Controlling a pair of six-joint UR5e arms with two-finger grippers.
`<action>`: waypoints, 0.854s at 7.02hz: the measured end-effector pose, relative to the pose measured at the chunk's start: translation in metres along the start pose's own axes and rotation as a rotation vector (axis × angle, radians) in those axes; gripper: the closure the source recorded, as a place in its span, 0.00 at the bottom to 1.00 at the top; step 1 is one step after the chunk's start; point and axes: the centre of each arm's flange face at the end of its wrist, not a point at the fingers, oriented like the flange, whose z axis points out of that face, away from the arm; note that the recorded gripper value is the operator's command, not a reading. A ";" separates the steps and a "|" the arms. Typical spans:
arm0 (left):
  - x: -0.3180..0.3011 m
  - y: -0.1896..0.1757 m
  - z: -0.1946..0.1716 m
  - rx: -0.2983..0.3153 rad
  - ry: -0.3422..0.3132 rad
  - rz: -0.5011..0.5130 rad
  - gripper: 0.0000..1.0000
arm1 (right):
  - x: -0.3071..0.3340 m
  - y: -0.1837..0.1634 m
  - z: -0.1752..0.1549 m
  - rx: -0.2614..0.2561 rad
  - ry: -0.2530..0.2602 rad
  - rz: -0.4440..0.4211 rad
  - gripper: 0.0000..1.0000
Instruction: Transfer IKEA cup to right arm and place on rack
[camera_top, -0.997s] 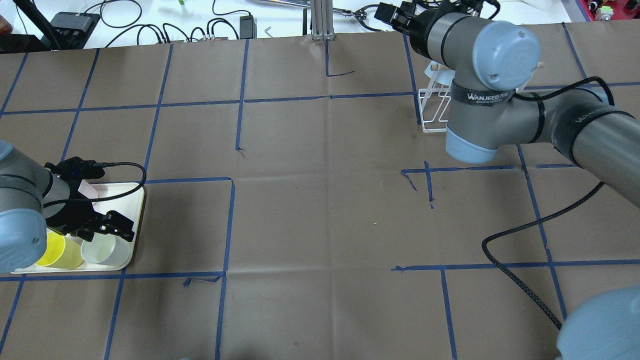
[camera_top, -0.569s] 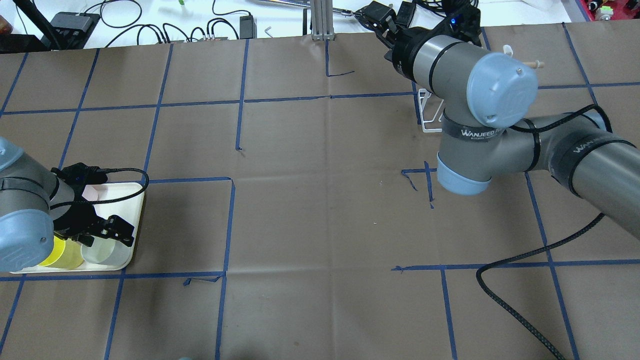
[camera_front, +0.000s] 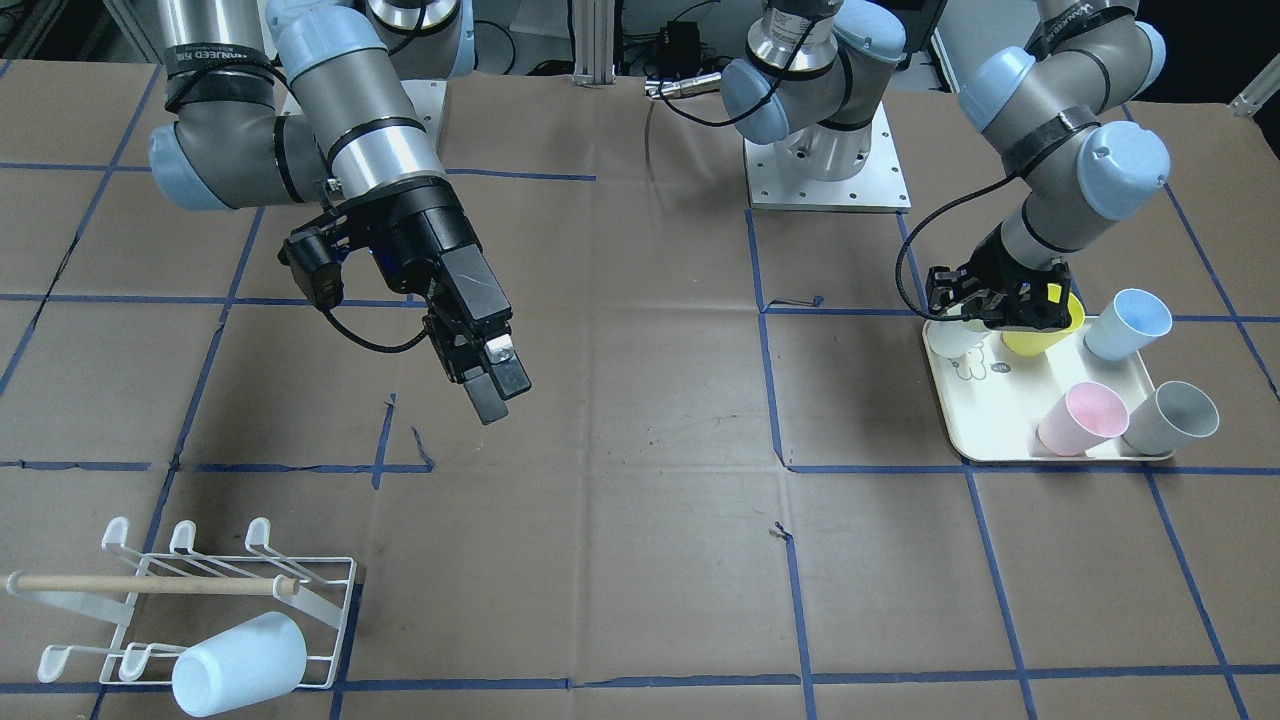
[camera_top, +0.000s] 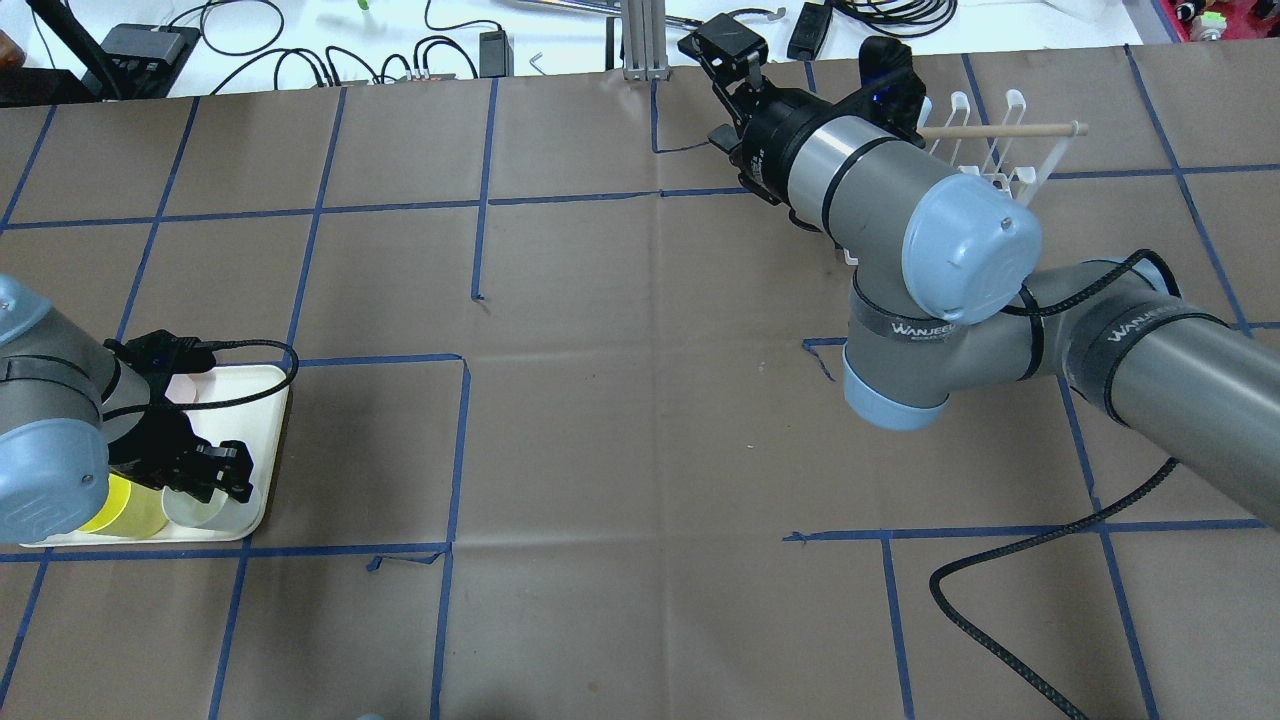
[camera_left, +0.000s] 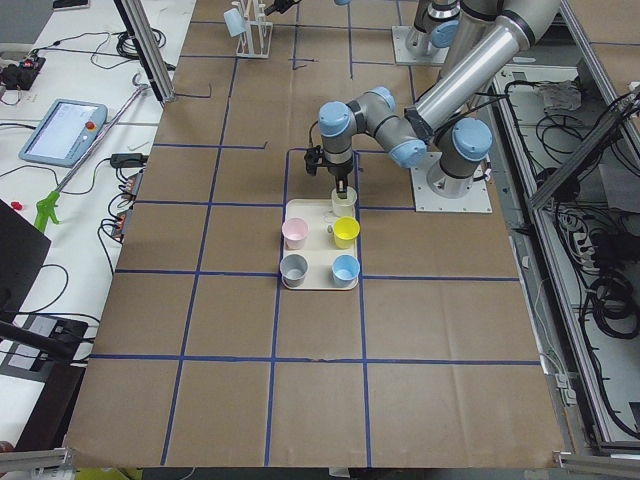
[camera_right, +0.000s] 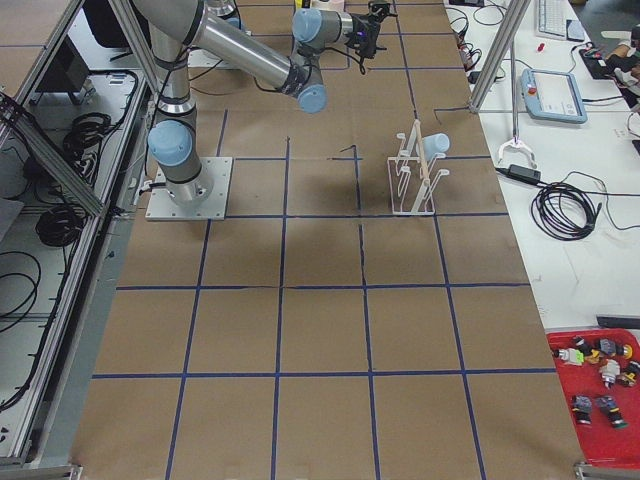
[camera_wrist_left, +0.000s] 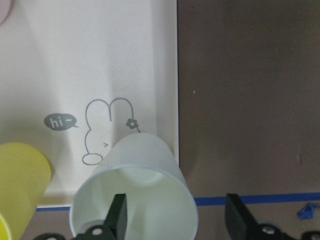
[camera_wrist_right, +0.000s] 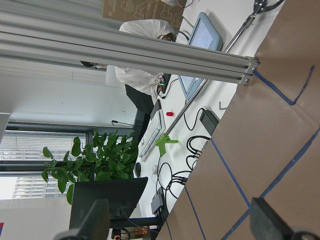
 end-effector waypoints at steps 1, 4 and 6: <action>0.000 0.000 0.000 -0.001 0.001 -0.003 1.00 | 0.000 0.000 0.000 0.001 -0.002 0.018 0.00; -0.002 0.000 -0.015 0.029 -0.024 -0.004 1.00 | 0.001 -0.001 0.002 0.005 0.008 0.030 0.00; -0.002 0.001 -0.063 0.076 -0.049 -0.012 1.00 | 0.002 -0.001 0.003 0.005 0.013 0.030 0.00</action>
